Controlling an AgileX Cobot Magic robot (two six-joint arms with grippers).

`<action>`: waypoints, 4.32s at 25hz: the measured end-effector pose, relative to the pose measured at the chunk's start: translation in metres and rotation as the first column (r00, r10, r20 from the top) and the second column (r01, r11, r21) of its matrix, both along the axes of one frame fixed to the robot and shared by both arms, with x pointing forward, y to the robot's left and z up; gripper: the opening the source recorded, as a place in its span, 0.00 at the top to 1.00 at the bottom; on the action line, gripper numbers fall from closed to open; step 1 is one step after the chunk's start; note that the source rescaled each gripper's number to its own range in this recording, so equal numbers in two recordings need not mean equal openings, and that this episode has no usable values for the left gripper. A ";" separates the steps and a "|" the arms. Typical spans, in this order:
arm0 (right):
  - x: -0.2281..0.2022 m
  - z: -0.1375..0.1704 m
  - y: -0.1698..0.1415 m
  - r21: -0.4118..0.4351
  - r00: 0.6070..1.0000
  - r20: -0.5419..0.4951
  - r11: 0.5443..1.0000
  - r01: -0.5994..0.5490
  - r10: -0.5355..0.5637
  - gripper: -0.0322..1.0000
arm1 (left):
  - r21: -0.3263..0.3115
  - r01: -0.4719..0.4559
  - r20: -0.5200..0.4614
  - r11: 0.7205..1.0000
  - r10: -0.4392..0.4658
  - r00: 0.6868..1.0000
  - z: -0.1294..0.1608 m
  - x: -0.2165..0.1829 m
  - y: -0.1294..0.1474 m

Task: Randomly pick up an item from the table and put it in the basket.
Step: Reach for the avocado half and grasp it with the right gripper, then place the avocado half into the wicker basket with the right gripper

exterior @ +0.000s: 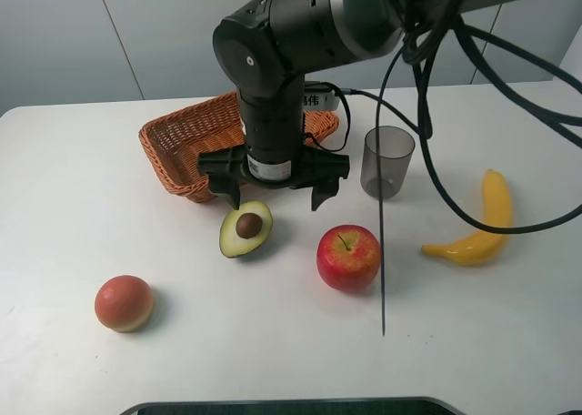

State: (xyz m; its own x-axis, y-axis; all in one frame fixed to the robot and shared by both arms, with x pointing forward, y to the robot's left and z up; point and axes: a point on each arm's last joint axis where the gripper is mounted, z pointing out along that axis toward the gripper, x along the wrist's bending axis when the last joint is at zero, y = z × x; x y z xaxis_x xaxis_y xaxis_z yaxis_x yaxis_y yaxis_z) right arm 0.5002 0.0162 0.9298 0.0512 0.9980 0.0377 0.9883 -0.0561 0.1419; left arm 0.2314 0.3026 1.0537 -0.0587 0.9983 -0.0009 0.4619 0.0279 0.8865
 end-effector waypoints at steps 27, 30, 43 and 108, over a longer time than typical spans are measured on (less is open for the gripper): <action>-0.001 -0.048 0.037 0.022 0.998 0.035 0.999 0.047 -0.047 0.00 | -0.003 -0.002 0.000 1.000 0.002 1.000 0.000 0.000 0.000; -0.003 -0.056 0.039 0.011 0.999 0.025 0.999 0.041 -0.041 0.00 | -0.003 -0.002 0.000 1.000 0.002 1.000 0.000 0.000 0.000; -0.005 -0.063 0.039 0.004 0.999 0.008 1.000 0.031 -0.031 0.95 | -0.003 -0.002 0.000 1.000 0.002 1.000 0.000 0.000 0.000; 0.117 -0.017 0.025 -0.058 0.792 0.465 0.906 -0.419 0.396 0.06 | -0.003 -0.002 0.000 1.000 0.002 1.000 0.000 0.000 0.000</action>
State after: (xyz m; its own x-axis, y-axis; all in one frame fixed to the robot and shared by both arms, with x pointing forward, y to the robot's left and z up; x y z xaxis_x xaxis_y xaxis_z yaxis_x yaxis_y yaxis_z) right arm 0.6171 0.0413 0.9128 -0.3946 0.9189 -0.0006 0.7430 0.3194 0.5882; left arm 0.2314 0.3026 1.0537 -0.0606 0.9982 -0.0043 0.4616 0.0319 0.8865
